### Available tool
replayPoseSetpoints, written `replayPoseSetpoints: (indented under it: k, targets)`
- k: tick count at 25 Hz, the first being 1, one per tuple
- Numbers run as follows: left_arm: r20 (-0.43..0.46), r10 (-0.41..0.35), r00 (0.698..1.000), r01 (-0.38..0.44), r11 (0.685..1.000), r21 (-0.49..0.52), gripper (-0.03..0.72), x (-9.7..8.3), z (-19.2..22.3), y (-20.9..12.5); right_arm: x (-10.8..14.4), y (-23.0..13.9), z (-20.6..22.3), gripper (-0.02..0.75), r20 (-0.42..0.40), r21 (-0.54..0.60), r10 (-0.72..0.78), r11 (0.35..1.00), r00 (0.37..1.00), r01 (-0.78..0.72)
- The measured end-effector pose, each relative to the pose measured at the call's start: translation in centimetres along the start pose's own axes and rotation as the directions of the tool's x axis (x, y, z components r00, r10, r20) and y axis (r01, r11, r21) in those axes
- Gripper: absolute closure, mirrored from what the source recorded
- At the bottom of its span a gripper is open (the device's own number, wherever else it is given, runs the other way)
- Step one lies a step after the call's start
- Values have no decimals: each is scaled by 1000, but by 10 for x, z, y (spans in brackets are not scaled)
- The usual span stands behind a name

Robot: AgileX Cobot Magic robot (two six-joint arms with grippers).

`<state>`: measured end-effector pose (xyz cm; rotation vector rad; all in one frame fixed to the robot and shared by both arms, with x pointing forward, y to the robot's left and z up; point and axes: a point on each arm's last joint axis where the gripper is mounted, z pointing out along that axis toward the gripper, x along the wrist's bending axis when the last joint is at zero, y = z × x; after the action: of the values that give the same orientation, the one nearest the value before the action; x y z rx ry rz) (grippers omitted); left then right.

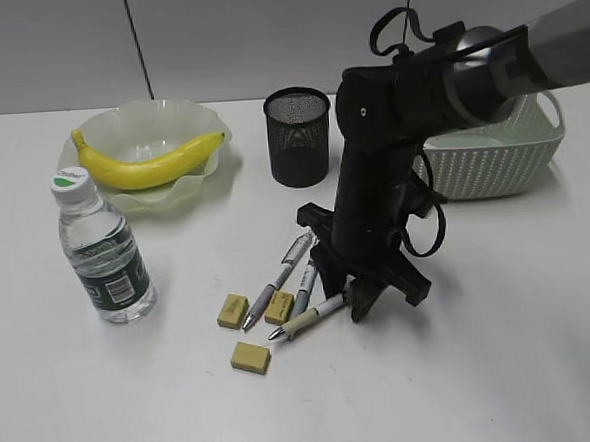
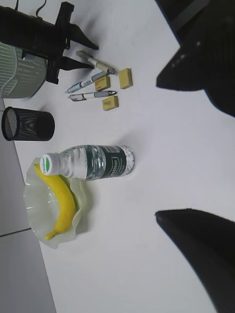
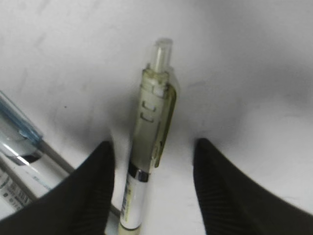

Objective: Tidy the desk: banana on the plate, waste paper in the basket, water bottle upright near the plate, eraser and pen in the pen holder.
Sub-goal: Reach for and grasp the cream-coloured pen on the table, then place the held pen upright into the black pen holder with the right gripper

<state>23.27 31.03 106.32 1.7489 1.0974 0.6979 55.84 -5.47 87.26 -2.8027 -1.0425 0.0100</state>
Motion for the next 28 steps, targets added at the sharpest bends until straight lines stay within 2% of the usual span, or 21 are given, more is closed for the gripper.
replayPoseSetpoints:
  k: [1, 4, 10, 14, 17, 21, 24, 28]
  targets:
    - [0, 0, 1000, 0, 1000, 0, 127, 0, 0, 0, 1, 0, -1, 412, -4, 0, -11, 1000, 1000, 11]
    - [0, 0, 1000, 0, 1000, 0, 127, 0, 0, 0, 7, 0, -2, 599, -16, -5, -71, 997, 997, 71]
    - [0, 0, 1000, 0, 1000, 0, 127, 0, 0, 0, 23, 5, -26, 615, 6, -74, -230, 971, 973, 229]
    - [-1, 0, 1000, 0, 1000, 0, 127, 0, 0, 0, 33, 10, -50, 615, 41, -164, -376, 911, 926, 377]
    - [-1, 0, 1000, 0, 1000, 0, 127, 0, 0, 0, 41, 14, -85, 615, 48, -299, -503, 817, 863, 493]
    - [-1, 0, 1000, 0, 1000, 0, 127, 0, 0, 0, 51, 18, -141, 615, 60, -511, -677, 610, 733, 605]
    - [-1, 0, 1000, 0, 1000, 0, 127, 0, 0, 0, 61, 17, -173, 615, 54, -654, -780, 444, 624, 612]
    - [-1, 0, 1000, 0, 1000, 0, 127, 0, 0, 0, 82, 13, -186, 615, 61, -809, -888, 223, 455, 544]
